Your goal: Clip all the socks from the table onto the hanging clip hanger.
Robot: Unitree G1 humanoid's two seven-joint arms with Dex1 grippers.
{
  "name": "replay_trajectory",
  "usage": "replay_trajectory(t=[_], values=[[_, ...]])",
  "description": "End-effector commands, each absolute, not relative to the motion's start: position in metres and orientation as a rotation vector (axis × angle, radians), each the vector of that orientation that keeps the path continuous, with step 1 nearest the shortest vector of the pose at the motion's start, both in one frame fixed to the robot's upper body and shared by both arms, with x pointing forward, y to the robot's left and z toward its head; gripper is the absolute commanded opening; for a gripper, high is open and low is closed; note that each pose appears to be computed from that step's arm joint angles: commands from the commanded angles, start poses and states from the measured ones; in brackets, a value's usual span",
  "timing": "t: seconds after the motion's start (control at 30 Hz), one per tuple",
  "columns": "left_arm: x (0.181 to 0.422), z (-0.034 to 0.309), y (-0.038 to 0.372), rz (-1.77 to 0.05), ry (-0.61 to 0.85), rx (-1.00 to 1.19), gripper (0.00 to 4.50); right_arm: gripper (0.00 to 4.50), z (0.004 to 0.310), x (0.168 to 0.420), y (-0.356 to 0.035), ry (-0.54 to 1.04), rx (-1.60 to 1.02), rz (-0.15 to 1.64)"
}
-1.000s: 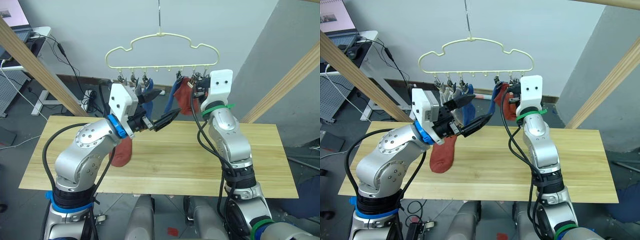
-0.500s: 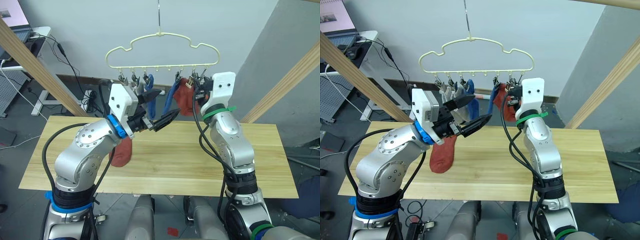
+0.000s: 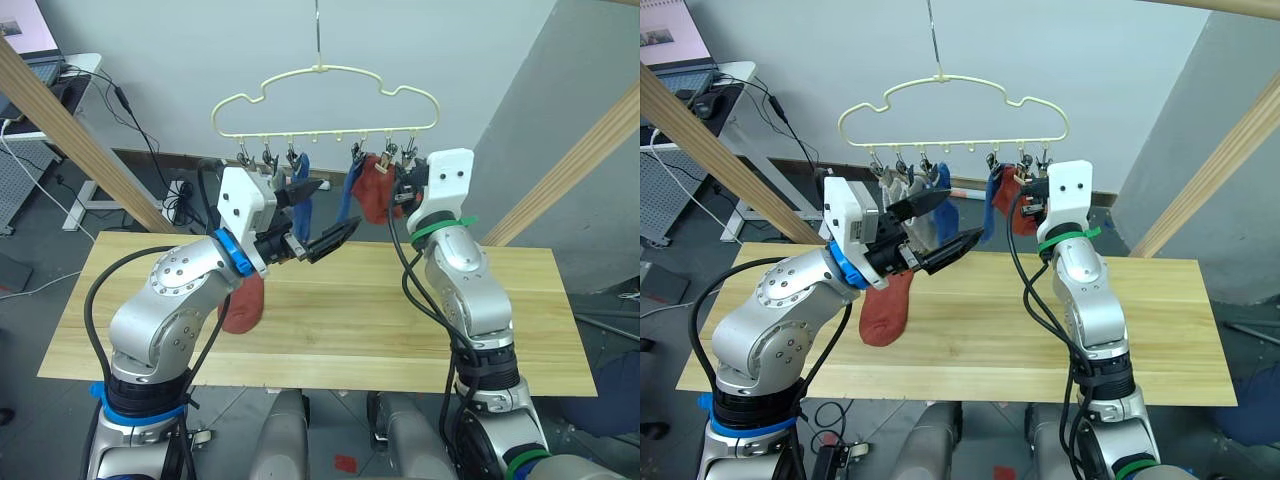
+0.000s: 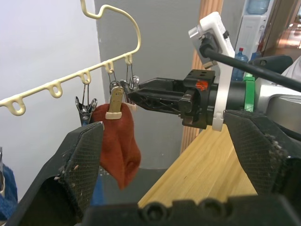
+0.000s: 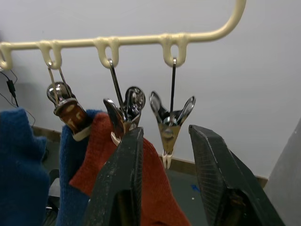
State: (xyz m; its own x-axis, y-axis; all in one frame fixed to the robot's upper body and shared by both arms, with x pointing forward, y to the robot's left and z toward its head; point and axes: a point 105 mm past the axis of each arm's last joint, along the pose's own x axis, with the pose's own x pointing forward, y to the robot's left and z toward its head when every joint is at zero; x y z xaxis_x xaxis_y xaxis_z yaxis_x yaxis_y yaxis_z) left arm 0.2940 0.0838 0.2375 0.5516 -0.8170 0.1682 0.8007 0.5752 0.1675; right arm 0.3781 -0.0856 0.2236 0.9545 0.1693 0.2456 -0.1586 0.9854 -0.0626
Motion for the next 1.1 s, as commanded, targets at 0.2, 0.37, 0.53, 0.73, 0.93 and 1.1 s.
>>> replay_trajectory(t=[0.2,0.37,0.53,0.73,0.93,1.1], values=[[0.289,0.246,0.082,-0.961,-0.279,0.099,4.5,1.6,0.241,0.385,-0.082,-0.305,-0.057,0.128],[0.289,0.245,0.081,-0.959,-0.277,0.099,4.5,1.6,0.247,0.391,-0.085,-0.311,-0.048,0.107],[0.289,0.246,0.082,-0.958,-0.281,0.1,4.5,1.6,0.254,0.394,-0.081,-0.334,-0.034,0.12],[0.289,0.245,0.081,-0.954,-0.275,0.098,4.5,1.6,0.256,0.39,-0.066,-0.339,0.003,0.173],[0.289,0.244,0.082,-0.95,-0.272,0.097,4.5,1.6,0.256,0.388,-0.06,-0.34,0.02,0.197],[0.29,0.244,0.082,-0.951,-0.269,0.094,4.5,1.6,0.256,0.39,-0.062,-0.34,0.019,0.196]])
